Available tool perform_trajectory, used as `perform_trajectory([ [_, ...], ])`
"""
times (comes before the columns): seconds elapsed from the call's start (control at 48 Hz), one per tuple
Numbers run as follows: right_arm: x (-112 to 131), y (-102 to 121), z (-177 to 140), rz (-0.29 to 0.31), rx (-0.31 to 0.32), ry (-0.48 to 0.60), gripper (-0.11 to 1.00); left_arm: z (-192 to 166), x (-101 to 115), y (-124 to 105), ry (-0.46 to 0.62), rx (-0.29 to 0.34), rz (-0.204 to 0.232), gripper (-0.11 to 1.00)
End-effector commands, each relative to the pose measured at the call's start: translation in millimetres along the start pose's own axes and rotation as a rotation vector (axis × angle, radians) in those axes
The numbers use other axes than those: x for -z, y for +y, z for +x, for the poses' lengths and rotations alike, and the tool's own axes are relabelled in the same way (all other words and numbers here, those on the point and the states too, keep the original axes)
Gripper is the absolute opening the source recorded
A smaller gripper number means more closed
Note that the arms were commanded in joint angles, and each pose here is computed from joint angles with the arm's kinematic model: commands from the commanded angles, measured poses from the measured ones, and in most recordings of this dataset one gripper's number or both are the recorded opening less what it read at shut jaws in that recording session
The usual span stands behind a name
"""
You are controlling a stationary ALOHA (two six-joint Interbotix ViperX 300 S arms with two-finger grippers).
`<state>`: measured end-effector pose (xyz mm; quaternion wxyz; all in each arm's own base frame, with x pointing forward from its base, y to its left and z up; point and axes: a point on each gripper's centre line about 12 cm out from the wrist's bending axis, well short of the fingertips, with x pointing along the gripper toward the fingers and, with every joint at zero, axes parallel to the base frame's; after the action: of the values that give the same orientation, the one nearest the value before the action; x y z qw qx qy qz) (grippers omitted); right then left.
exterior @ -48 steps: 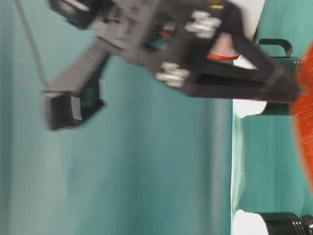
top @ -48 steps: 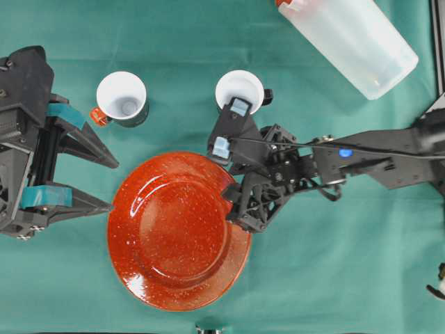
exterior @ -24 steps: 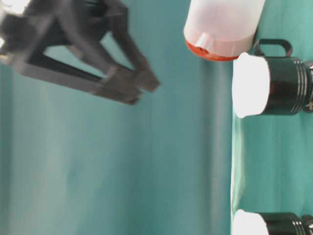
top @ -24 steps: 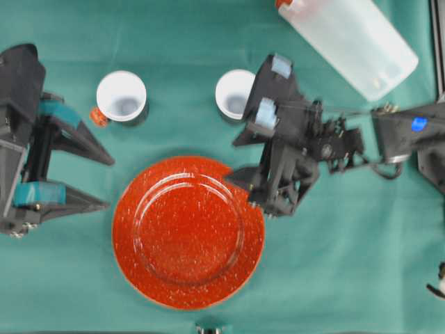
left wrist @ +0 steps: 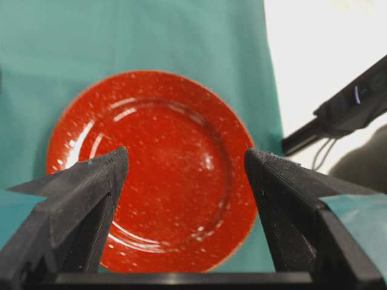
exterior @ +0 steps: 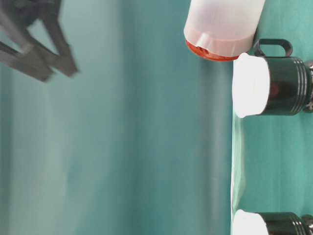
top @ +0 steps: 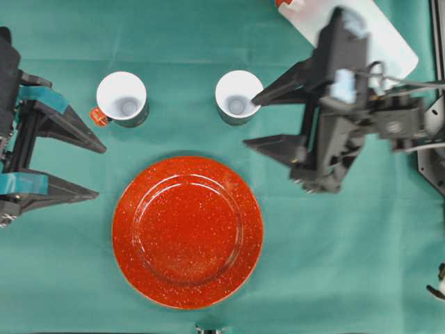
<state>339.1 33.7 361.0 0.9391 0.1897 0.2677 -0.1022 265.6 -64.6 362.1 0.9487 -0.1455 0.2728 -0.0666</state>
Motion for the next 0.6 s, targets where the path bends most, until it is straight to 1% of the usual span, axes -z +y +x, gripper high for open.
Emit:
perform_trajectory([
  [0.0,-18.2,-1.4,-25.2,-0.014,-0.004,-0.073,0.75,-10.6,-9.5,2.3,-0.047,-0.003,0.022,0.8],
  [0.083,-20.5,-7.8,-37.7,-0.033,0.025,-0.09,0.75,-16.1,-12.9,6.9,-0.068,-0.016,0.034,0.8],
  [0.25,-20.7,-24.7,-60.3,-0.052,0.113,-0.091,0.75,-27.6,-18.9,17.7,-0.109,-0.05,0.051,0.8],
  [0.396,-18.6,-34.5,-76.9,-0.055,0.147,-0.096,0.74,-38.8,-20.6,23.8,-0.14,-0.072,0.099,0.8],
  [0.459,-18.2,-38.6,-83.5,-0.056,0.16,-0.098,0.74,-42.7,-20.4,26.5,-0.15,-0.081,0.106,0.8],
  [0.584,-15.8,-45.3,-94.0,-0.093,0.19,-0.085,0.74,-52.7,-21.4,33.0,-0.175,-0.106,0.114,0.8],
])
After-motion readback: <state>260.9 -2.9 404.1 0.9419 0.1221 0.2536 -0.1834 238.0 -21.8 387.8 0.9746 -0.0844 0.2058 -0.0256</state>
